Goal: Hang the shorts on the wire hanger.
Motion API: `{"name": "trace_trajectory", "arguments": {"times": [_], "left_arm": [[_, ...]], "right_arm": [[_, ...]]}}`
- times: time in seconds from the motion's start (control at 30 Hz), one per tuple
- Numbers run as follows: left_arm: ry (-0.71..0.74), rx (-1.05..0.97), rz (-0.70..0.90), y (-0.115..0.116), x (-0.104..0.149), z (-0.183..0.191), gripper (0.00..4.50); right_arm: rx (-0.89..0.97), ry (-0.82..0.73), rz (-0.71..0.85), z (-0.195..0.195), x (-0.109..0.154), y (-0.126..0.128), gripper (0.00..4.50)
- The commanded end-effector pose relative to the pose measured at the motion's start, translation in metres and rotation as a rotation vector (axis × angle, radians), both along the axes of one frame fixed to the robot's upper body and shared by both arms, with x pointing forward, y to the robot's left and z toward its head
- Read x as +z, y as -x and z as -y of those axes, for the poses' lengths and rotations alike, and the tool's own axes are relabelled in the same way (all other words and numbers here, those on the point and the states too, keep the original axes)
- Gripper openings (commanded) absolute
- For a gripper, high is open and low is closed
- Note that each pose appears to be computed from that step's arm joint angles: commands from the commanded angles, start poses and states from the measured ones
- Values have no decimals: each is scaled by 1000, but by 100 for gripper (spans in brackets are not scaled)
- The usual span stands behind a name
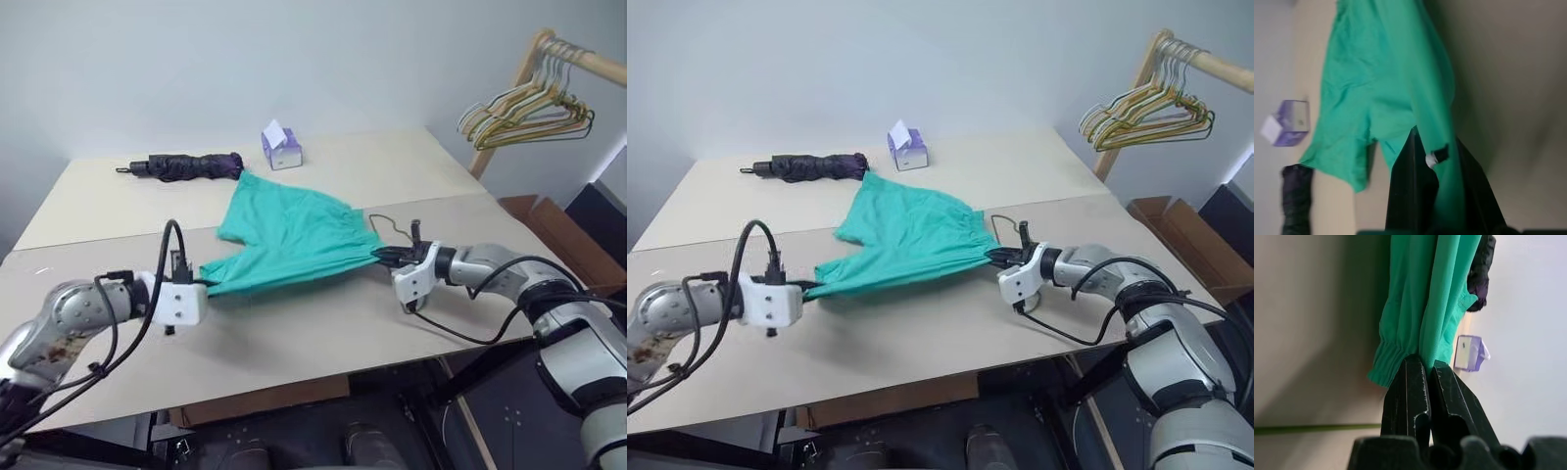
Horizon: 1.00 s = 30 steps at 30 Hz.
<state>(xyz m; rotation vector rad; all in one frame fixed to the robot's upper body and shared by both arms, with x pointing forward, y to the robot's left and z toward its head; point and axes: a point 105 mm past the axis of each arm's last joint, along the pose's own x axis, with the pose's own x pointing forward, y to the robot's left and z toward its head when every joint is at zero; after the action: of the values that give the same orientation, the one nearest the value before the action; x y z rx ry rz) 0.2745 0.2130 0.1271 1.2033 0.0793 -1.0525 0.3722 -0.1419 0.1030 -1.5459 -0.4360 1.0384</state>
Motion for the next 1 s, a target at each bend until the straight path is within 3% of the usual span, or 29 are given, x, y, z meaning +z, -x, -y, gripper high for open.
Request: {"name": "trace_trajectory", "arguments": {"times": [0.03,0.2,0.43,0.47,0.57,0.73,0.87,0.9,1.0], "left_arm": [[-67,-18,-165,30,3,-13,2],[-97,-98,-311,67,-7,-4,2],[-146,-84,-379,83,-15,-15,2],[-153,-81,-388,84,-16,-17,0],[-151,-101,-431,89,-16,-19,67],[-61,-125,-477,94,-3,-23,226],[145,-114,-465,81,29,-24,354],[202,-114,-469,78,37,-24,381],[407,-107,-475,68,67,-12,381]], "right_arm": [[-102,51,1,39,1,2,0],[-13,44,-39,32,-9,31,0],[104,19,-190,13,-23,93,0],[102,3,-222,10,-23,99,28],[83,-15,-289,6,-22,107,121],[71,-17,-391,10,-13,118,293],[-25,-55,-533,27,-4,122,434],[-76,-80,-584,33,-1,121,450],[-258,-227,-746,52,13,113,450]]}}
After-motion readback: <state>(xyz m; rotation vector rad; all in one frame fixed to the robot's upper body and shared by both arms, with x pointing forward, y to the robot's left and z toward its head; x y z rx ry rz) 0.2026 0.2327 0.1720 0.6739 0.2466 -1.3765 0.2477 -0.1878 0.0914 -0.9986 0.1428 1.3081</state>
